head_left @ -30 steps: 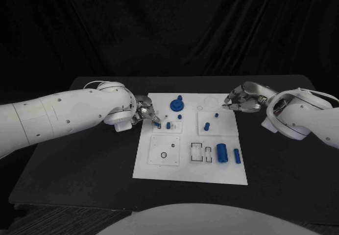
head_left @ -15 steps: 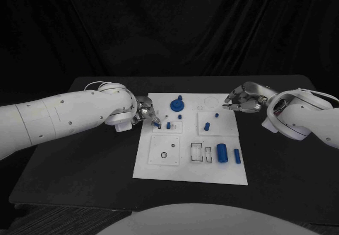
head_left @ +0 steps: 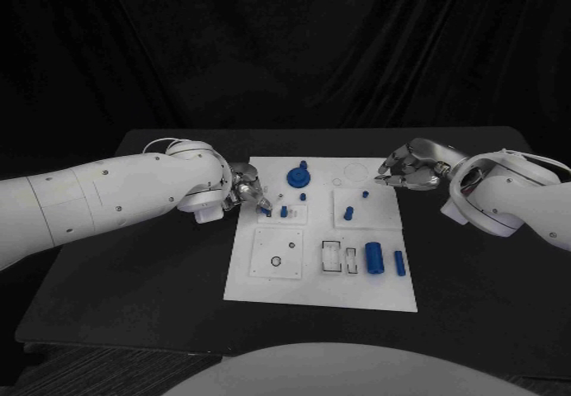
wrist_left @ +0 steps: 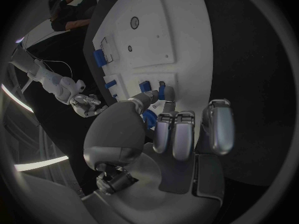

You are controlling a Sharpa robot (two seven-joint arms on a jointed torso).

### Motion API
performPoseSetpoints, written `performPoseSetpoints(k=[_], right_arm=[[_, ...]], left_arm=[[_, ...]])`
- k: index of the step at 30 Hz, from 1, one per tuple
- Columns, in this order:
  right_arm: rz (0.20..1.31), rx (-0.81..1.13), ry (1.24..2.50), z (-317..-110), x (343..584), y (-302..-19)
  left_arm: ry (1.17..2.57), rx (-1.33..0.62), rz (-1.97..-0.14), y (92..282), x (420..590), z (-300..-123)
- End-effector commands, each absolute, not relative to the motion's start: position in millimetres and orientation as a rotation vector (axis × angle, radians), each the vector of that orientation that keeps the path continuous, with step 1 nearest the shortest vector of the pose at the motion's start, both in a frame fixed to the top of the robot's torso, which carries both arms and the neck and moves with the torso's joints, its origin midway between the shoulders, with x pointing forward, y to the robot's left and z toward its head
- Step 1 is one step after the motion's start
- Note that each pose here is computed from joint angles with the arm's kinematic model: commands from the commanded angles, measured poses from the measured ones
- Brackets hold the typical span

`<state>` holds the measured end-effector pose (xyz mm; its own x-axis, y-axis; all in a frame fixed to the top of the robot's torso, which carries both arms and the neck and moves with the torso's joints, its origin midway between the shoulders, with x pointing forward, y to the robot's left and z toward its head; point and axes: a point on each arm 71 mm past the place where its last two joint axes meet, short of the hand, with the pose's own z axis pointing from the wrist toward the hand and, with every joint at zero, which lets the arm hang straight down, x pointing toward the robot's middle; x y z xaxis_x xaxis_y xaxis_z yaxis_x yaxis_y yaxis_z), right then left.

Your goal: Assemble the parts on the task board

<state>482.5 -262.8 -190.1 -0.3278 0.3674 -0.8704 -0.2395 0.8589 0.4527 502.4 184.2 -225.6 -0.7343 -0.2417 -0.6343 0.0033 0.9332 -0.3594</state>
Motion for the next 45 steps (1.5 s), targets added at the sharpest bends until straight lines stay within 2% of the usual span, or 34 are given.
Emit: performPoseSetpoints(k=[1,45], right_arm=[[0.605,0.104,1.809,-191.4,482.1,-263.4],[0.6,0.104,1.824,-194.7,481.9,-264.0]], left_arm=[[2.384,-0.145,-0.448,181.7,498.8,-229.5],[2.412,-0.15,-0.416,183.6,498.6,-236.2]])
